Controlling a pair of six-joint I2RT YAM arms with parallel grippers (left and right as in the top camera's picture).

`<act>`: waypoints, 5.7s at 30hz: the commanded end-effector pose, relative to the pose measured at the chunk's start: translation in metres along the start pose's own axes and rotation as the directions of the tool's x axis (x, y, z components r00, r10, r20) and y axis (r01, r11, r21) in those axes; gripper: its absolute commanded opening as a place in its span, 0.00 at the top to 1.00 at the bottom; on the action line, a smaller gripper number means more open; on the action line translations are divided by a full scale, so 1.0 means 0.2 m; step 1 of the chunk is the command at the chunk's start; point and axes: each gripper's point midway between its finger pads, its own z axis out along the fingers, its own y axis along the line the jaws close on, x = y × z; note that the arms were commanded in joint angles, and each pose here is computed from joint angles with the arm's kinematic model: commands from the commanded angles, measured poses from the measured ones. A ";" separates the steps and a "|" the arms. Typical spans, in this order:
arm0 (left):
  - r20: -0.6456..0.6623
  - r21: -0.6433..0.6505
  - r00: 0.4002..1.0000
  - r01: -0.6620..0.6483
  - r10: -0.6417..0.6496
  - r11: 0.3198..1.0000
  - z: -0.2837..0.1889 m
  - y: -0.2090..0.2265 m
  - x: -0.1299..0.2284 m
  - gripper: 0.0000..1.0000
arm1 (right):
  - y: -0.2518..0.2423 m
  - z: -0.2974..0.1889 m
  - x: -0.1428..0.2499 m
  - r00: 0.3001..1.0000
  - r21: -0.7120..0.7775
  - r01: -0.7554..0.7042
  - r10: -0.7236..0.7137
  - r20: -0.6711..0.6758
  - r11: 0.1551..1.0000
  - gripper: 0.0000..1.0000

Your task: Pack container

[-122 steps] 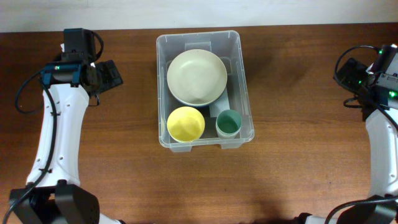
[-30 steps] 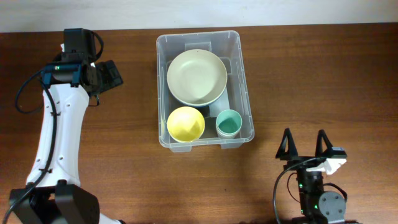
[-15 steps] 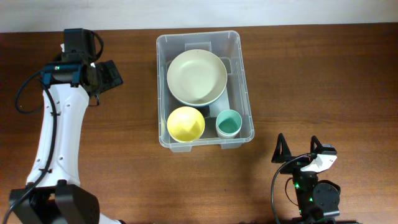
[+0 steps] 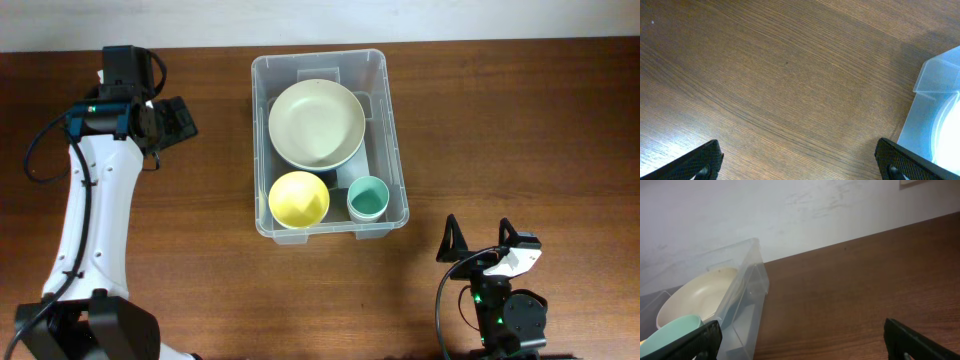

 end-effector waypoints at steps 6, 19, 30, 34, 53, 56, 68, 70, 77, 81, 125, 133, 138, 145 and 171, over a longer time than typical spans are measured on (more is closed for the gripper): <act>0.053 0.015 0.999 0.012 -0.013 1.000 -0.10 0.01 -0.05 0.01 | 0.01 0.00 0.02 1.000 -0.012 0.011 -0.011 -0.006 1.000 0.01; 0.053 0.015 0.999 0.012 -0.013 1.000 -0.10 0.01 -0.05 0.01 | 0.01 0.00 0.02 1.000 -0.012 0.011 -0.011 -0.006 1.000 0.01; 0.102 0.042 0.994 0.021 -0.025 0.999 -0.21 0.02 -0.07 0.00 | 0.01 0.00 0.02 1.000 -0.012 0.011 -0.011 -0.006 1.000 0.01; 0.175 0.076 0.984 0.019 -0.032 0.997 -0.48 0.08 0.01 0.01 | 0.01 0.00 0.02 1.000 -0.012 0.011 -0.011 -0.006 1.000 0.01; 0.473 0.275 0.867 0.027 -0.160 0.961 -1.00 0.52 0.96 0.01 | 0.01 0.00 0.02 1.000 -0.012 0.011 -0.011 -0.006 1.000 0.01; 0.484 0.281 0.859 0.026 -0.165 0.959 -0.89 0.52 1.01 0.01 | 0.01 0.00 0.02 1.000 -0.012 0.011 -0.011 -0.006 1.000 0.01; 0.642 0.368 0.723 0.002 -0.256 0.930 -0.47 0.35 0.82 0.01 | 0.01 0.00 0.02 1.000 -0.012 0.011 -0.011 -0.006 1.000 0.01; 0.666 0.383 0.694 -0.005 -0.273 0.924 -0.44 0.32 0.79 0.01 | 0.01 0.00 0.02 1.000 -0.012 0.011 -0.011 -0.006 1.000 0.01; 0.756 0.353 0.616 -0.101 -0.220 0.930 -0.35 0.27 0.74 0.01 | 0.01 0.00 0.02 1.000 -0.012 0.011 -0.011 -0.006 1.000 0.01; 0.809 0.266 0.581 -0.222 -0.092 0.938 -0.30 0.22 0.76 0.01 | 0.01 0.00 0.01 1.000 -0.012 0.011 -0.011 -0.005 1.000 0.01; 0.800 0.038 0.565 -0.384 0.203 0.922 -0.10 0.22 0.86 0.01 | 0.01 0.00 0.02 1.000 -0.012 0.011 -0.011 -0.006 1.000 0.01; 0.800 0.038 0.565 -0.384 0.203 0.922 -0.10 0.22 0.86 0.00 | 0.01 0.00 0.02 1.000 -0.012 0.011 -0.011 -0.006 1.000 0.01; 0.800 0.038 0.565 -0.384 0.203 0.922 -0.10 0.22 0.86 0.01 | 0.01 0.00 0.02 1.000 -0.012 0.011 -0.011 -0.006 1.000 0.01; 0.800 0.038 0.565 -0.384 0.203 0.922 -0.10 0.22 0.86 0.01 | 0.01 0.00 0.02 1.000 -0.012 0.011 -0.011 -0.006 1.000 0.01; 0.800 0.038 0.565 -0.384 0.203 0.922 -0.10 0.22 0.86 0.01 | 0.01 0.00 0.02 1.000 -0.012 0.011 -0.011 -0.006 1.000 0.01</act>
